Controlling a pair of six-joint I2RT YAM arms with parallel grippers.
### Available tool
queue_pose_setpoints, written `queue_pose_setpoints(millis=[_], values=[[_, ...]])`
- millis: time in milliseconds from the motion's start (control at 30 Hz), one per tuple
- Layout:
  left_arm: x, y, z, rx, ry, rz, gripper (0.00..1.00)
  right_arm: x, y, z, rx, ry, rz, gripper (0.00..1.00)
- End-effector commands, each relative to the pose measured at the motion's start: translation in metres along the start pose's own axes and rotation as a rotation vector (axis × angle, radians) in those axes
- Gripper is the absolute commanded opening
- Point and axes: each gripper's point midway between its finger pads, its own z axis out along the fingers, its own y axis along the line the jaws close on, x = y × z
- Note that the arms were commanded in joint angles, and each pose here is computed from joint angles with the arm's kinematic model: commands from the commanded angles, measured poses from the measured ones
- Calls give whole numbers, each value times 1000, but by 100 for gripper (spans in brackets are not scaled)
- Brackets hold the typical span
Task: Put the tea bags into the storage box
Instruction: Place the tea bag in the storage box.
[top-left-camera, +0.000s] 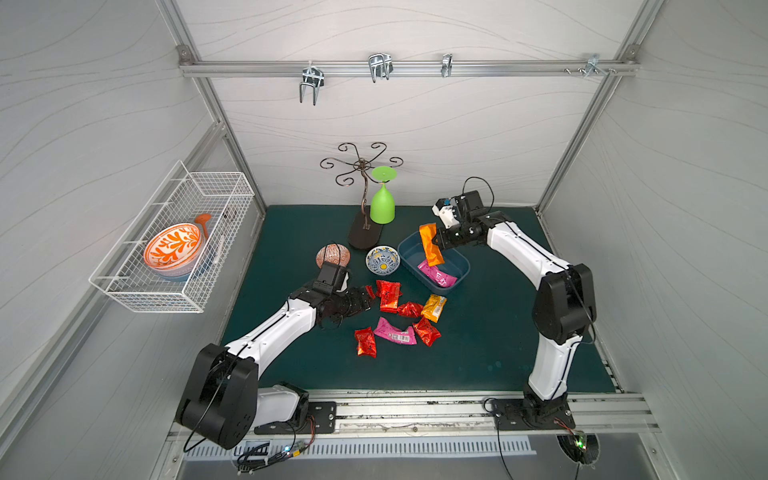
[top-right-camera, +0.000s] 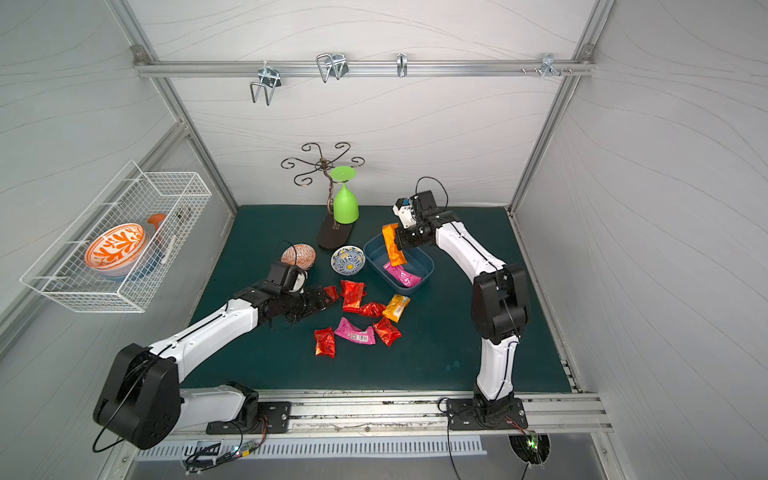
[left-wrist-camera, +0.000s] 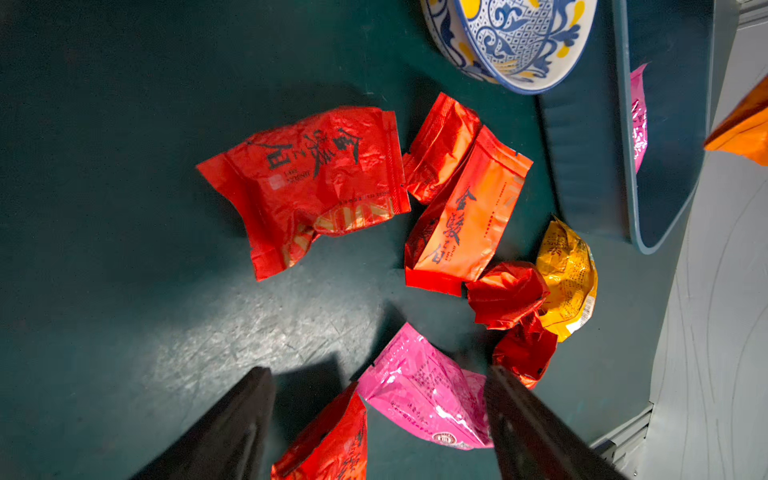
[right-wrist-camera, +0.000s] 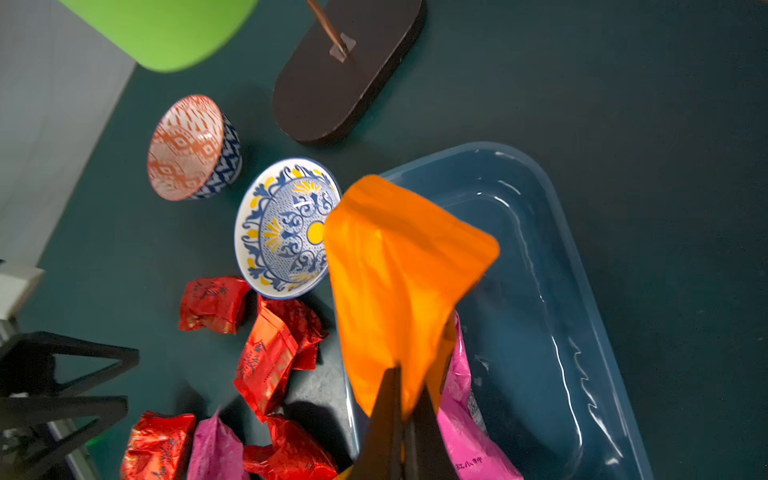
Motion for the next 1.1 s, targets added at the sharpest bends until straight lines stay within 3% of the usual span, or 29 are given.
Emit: queue_pose_setpoints(millis=[0,100,267,667,800,1067], values=[[-6,-5,-3,15,-37,13,84,17,5,10,86,78,-152,0],[-7,-7,-2,22,-31,12,84,33,6,26,168,141,-283,0],[-7,-6,-3,21,-33,12,84,60,5,47,241,261,-390,0],[-7,-7,-3,26,-36,11,84,122,1,44,238,407,-317,0],[-7,-8,-2,32,-31,9,84,125,10,32,212,374,-284,23],[-9,-11,-5,39,-40,13,84,94,38,-18,172,215,-121,47]])
